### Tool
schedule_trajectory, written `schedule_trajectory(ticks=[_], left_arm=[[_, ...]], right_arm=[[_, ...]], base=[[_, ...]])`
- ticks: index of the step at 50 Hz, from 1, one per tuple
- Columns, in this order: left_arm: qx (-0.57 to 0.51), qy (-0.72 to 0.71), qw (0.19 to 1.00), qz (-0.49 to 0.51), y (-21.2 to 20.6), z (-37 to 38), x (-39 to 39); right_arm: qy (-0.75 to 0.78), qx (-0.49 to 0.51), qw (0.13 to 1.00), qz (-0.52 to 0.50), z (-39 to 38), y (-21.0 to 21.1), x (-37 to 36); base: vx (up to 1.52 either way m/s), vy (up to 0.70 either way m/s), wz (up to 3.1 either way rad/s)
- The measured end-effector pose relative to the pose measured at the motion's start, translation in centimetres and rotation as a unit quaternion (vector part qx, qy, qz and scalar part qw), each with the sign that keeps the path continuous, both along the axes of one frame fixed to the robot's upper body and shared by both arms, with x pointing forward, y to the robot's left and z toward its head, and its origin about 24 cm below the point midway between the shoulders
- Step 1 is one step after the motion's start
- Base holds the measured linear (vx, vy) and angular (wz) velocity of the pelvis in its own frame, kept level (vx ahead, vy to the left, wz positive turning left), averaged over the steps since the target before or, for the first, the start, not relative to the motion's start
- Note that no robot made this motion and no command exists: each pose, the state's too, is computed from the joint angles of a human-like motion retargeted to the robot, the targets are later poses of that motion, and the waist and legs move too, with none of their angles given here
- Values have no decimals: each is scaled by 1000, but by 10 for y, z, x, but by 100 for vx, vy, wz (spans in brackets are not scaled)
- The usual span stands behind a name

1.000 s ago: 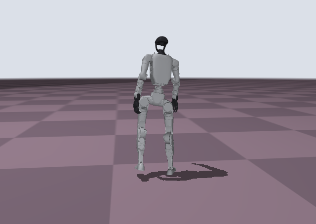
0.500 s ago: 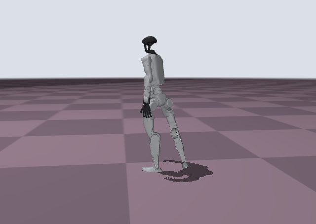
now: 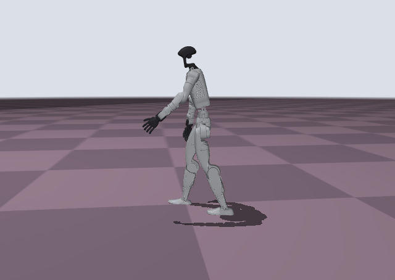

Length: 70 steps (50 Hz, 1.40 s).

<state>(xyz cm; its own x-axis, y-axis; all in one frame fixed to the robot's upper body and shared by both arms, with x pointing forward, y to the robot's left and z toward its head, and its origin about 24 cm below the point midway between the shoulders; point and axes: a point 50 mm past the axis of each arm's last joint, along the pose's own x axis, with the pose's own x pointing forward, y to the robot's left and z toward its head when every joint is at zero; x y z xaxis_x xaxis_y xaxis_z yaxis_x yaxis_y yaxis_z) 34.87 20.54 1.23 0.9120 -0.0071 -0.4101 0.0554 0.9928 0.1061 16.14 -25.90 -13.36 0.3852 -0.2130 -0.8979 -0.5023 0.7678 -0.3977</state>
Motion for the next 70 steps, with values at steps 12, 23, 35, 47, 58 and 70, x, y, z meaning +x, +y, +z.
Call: schedule_trajectory(ticks=[12, 23, 35, 47, 58, 70], left_arm=[[8, 148, 988, -51, 5, -91, -95], [24, 483, 873, 59, 39, -179, -314], [-27, 534, 835, 132, 41, -179, -379], [-6, 445, 894, 60, 38, -177, -287], [93, 259, 961, 10, 28, -112, -109], [-17, -64, 997, -27, -15, 33, 20]], right_arm=[[35, -10, 998, -53, -5, -11, -18], [-61, 9, 996, -66, 13, 7, 35], [-194, -7, 978, 74, 62, 32, 112], [-131, 15, 983, 128, 27, 44, 62], [32, 15, 999, 36, -22, 23, -53], [123, 48, 990, -49, -31, 13, -106]], base=[[57, -22, 28], [49, -18, -16], [48, -1, -46], [60, 13, 10], [54, 17, 45], [49, 2, 85]])
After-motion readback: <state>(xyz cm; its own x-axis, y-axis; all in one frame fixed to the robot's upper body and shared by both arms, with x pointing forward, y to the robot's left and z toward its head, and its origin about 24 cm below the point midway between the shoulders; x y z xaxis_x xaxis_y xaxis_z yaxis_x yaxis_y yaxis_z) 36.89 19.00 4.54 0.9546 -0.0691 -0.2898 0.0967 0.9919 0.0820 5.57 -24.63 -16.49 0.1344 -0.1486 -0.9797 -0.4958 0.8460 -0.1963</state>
